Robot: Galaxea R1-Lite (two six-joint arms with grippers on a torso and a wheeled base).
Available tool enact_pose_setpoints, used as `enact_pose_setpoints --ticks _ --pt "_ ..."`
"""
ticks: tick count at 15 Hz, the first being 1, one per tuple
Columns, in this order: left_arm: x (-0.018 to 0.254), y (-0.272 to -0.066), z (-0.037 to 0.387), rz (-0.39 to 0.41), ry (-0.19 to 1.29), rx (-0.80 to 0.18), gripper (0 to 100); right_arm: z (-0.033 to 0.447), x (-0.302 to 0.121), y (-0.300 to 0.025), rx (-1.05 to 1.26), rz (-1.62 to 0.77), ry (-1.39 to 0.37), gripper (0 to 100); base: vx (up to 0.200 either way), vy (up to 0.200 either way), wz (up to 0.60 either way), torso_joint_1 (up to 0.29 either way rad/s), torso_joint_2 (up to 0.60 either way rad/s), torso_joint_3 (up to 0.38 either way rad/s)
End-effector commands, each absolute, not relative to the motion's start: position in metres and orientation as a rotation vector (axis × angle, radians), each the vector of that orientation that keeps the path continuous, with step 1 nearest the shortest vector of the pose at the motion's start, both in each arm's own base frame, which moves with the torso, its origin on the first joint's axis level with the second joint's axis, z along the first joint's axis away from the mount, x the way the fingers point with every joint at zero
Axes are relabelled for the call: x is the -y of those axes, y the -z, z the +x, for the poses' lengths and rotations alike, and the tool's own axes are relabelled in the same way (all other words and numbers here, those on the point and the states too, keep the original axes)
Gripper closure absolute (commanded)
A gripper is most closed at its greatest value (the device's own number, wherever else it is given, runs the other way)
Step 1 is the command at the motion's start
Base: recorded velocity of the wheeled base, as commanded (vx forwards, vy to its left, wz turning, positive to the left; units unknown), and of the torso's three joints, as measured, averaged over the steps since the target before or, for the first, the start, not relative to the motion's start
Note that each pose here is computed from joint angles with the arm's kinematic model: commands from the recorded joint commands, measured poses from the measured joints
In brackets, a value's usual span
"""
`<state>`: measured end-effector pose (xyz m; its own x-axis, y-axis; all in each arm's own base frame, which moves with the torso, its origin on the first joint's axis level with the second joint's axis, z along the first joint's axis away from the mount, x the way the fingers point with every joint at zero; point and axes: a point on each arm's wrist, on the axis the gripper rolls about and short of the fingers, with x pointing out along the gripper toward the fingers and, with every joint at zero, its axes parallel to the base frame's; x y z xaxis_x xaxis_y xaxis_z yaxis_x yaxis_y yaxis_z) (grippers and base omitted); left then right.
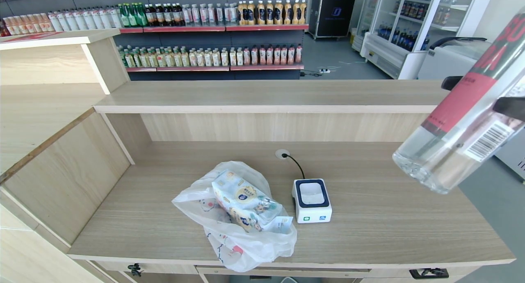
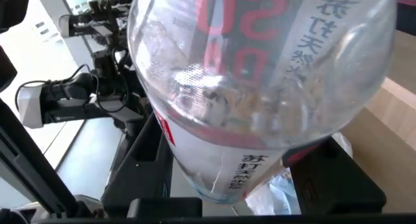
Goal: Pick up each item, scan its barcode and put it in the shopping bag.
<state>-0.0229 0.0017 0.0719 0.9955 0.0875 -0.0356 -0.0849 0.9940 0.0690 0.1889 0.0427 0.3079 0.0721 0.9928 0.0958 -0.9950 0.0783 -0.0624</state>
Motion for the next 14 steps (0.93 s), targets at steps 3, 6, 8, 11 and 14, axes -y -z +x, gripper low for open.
enact_pose_setpoints --ticks 3,6,8,11,14 --pt "-0.002 -0.072 -0.023 0.067 -0.086 -0.038 0 0.189 -0.051 -0.304 0.116 0.031 -1.533 100 0.0 0.0 0.0 0.0 0.0 0.0" --pt "-0.002 -0.072 -0.023 0.069 -0.088 -0.038 0 0.183 -0.068 -0.31 0.131 0.074 -1.559 100 0.0 0.0 0.0 0.0 0.0 0.0" --pt "-0.002 -0.072 -0.023 0.067 -0.086 -0.038 0 0.169 -0.083 -0.323 0.116 0.166 -1.601 100 0.0 0.0 0.0 0.0 0.0 0.0" --pt "-0.002 -0.072 -0.023 0.069 -0.088 -0.038 0 0.154 -0.094 -0.327 0.13 0.183 -1.664 100 0.0 0.0 0.0 0.0 0.0 0.0" --pt "-0.002 -0.072 -0.023 0.069 -0.086 -0.038 0 0.148 -0.1 -0.321 0.106 0.196 -1.705 100 0.0 0.0 0.0 0.0 0.0 0.0"
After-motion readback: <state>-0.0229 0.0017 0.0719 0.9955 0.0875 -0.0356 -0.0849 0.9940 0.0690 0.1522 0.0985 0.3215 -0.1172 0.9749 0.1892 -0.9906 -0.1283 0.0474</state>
